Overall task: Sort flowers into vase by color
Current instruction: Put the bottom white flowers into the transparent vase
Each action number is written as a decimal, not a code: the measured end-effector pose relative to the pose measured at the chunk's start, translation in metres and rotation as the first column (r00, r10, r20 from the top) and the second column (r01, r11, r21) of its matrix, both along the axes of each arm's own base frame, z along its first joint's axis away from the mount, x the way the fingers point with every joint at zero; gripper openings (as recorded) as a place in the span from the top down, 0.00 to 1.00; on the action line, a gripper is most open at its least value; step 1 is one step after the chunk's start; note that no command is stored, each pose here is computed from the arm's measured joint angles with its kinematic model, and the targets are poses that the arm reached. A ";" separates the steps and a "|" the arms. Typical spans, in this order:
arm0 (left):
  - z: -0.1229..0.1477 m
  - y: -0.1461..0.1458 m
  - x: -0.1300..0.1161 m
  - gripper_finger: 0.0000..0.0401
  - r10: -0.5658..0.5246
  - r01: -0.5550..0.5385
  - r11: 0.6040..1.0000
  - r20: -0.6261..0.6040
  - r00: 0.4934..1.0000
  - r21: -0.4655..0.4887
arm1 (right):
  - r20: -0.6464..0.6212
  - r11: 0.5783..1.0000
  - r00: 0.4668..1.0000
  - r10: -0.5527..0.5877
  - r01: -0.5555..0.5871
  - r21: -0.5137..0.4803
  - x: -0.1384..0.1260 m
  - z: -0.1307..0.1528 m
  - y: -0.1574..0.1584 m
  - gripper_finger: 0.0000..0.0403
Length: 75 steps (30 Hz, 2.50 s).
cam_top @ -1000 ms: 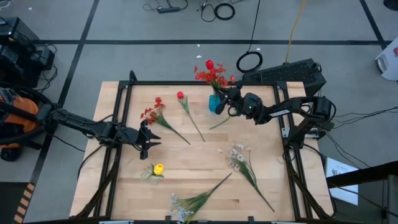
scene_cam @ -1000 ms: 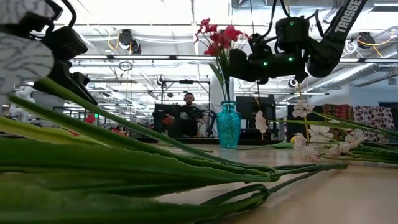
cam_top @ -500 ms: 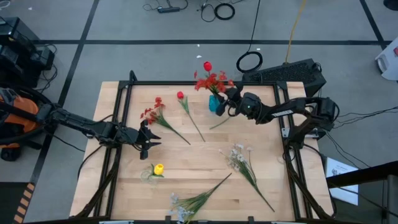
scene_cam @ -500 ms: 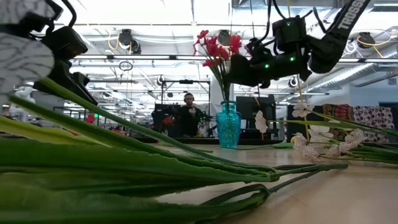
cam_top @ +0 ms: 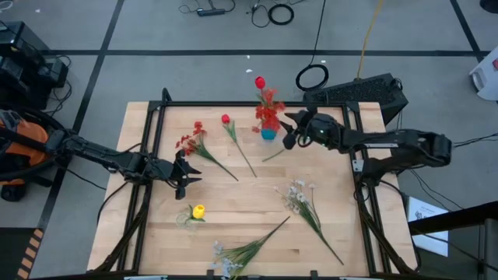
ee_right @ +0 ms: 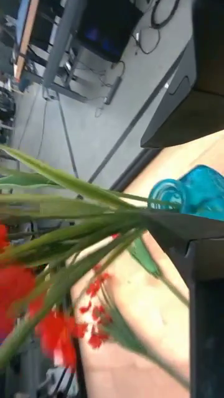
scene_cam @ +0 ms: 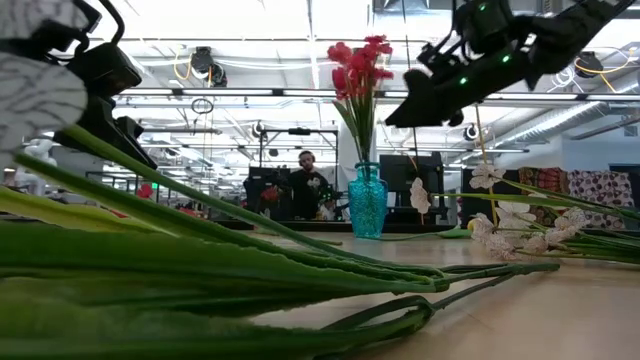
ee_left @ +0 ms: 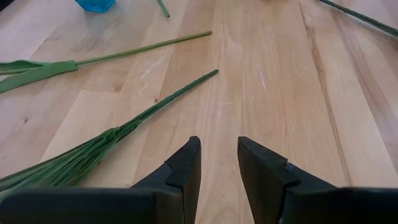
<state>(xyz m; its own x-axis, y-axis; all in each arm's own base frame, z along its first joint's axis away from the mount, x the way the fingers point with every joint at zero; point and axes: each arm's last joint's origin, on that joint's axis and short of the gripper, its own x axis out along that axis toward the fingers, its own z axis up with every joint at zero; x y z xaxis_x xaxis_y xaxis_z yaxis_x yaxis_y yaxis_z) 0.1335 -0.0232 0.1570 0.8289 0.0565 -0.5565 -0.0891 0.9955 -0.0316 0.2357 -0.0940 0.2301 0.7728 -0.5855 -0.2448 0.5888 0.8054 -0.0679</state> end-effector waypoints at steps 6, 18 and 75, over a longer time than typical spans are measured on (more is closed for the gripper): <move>0.000 0.000 0.000 0.72 0.000 0.000 1.000 0.000 1.000 0.000 | 0.077 0.993 0.997 -0.003 -0.006 0.116 -0.016 0.016 0.015 0.62; 0.000 0.000 0.000 0.72 0.000 0.000 1.000 -0.002 1.000 0.001 | 0.051 0.976 0.985 0.167 -0.173 0.136 -0.019 0.021 0.055 0.78; -0.003 -0.003 -0.002 0.72 -0.068 0.064 0.993 -0.039 0.997 -0.104 | -0.748 0.773 0.229 0.623 -0.325 0.545 0.188 -0.049 0.335 0.48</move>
<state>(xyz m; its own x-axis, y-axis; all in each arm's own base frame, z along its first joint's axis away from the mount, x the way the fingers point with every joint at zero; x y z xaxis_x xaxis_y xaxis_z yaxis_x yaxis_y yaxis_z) 0.1319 -0.0263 0.1543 0.8044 -0.0570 -0.5913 -0.0265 0.9910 -0.1315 0.4238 0.2414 0.1815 0.1428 0.0003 -0.9898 -0.1895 0.9815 -0.0271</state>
